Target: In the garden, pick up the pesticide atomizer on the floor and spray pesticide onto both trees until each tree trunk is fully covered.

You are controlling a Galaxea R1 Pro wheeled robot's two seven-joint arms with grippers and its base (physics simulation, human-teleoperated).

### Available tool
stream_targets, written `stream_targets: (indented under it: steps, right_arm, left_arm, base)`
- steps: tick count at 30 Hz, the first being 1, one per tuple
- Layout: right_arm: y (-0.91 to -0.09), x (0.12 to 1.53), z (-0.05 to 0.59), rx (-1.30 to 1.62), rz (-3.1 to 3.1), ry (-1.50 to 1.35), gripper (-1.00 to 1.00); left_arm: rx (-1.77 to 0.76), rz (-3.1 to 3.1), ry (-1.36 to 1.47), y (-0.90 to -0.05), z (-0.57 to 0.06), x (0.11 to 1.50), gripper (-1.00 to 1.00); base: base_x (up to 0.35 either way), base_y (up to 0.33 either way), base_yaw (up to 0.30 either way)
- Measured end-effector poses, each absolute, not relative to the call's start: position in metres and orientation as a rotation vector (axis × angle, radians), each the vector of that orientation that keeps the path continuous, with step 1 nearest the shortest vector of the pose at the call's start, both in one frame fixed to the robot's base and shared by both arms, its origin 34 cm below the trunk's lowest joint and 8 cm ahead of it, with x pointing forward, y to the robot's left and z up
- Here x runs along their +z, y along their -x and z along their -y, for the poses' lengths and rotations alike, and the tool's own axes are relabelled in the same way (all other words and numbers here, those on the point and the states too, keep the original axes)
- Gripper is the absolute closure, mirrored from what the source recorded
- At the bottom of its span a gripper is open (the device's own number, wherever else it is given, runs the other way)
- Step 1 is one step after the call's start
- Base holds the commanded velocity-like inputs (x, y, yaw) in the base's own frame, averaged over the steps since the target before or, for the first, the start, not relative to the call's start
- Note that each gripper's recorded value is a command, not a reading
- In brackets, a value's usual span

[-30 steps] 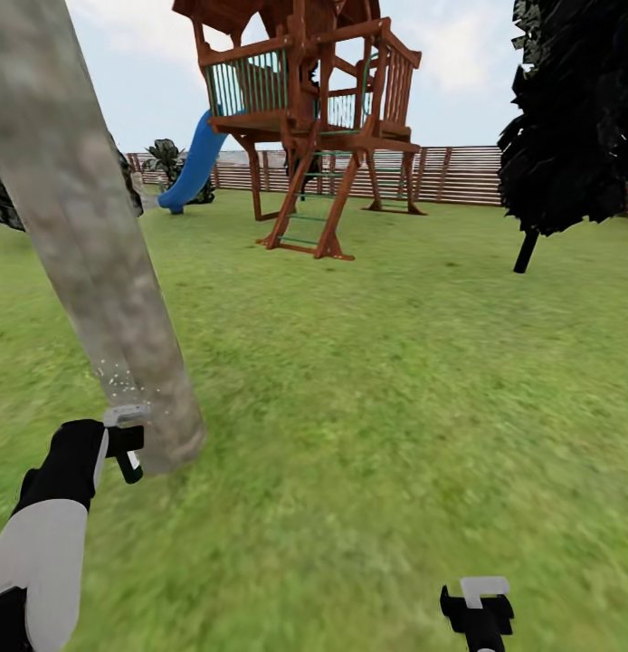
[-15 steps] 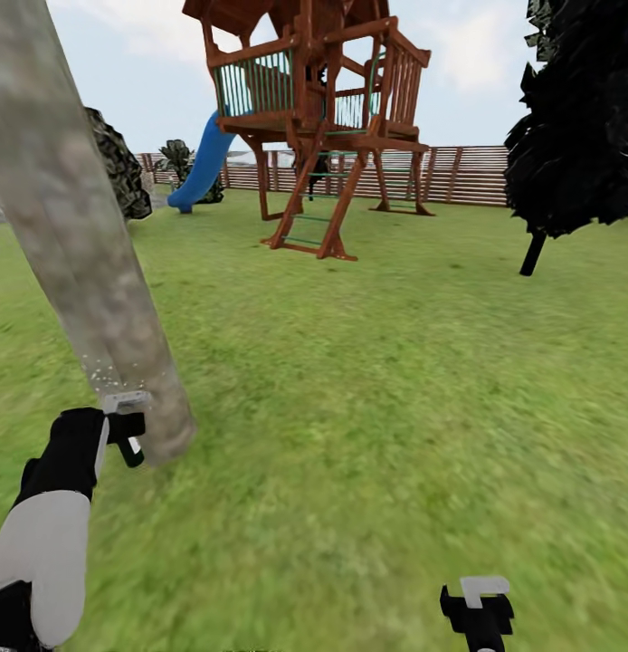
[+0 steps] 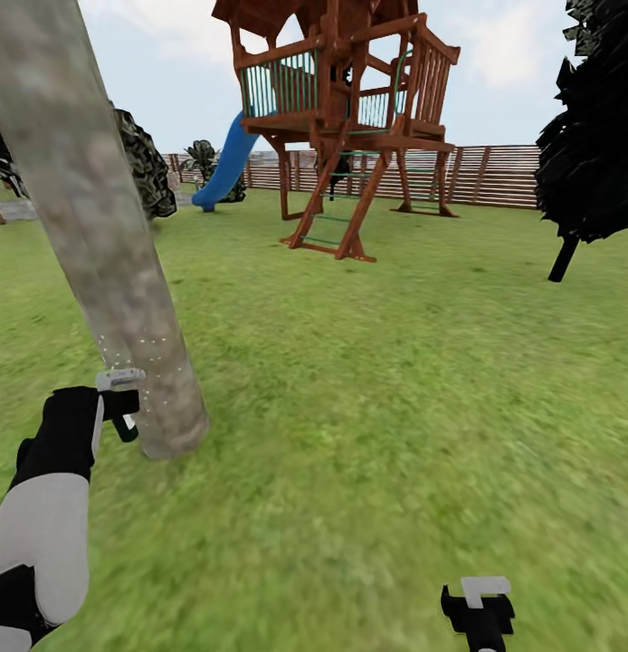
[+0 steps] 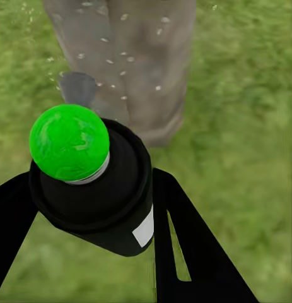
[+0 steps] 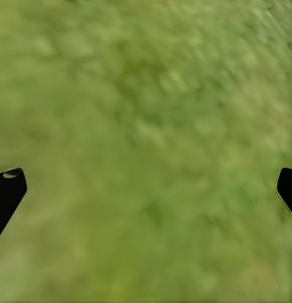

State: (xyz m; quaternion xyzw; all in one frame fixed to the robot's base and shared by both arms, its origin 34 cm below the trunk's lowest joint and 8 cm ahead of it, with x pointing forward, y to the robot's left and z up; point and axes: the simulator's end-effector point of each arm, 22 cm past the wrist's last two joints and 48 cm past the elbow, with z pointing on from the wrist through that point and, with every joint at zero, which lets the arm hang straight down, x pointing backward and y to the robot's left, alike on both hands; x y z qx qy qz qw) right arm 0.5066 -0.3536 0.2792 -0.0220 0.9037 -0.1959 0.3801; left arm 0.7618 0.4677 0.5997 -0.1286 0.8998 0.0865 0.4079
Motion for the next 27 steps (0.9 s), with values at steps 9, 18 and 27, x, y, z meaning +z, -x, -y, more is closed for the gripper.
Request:
stream_targets:
  steps: [9,18,27]
  right_arm:
    - [-0.507,0.279,0.352,-0.498,-2.308,0.056,-1.0]
    - [-0.507,0.279,0.352,-0.498,-2.308,0.057,-1.0]
    - [-0.507,0.279,0.352,-0.498,-2.307,0.057,-1.0]
  left_arm:
    - [0.264,-2.282,0.348,-0.756,-0.477,0.592,1.0]
    - [0.259,-2.295,0.351,-0.752,-0.474,0.584,1.0]
    - [0.257,-2.296,0.351,-0.752,-0.474,0.584,1.0]
  base:
    - [0.115,-0.252,0.063]
    - [0.014,-0.269,0.183]
    - [0.045,-0.271,0.0]
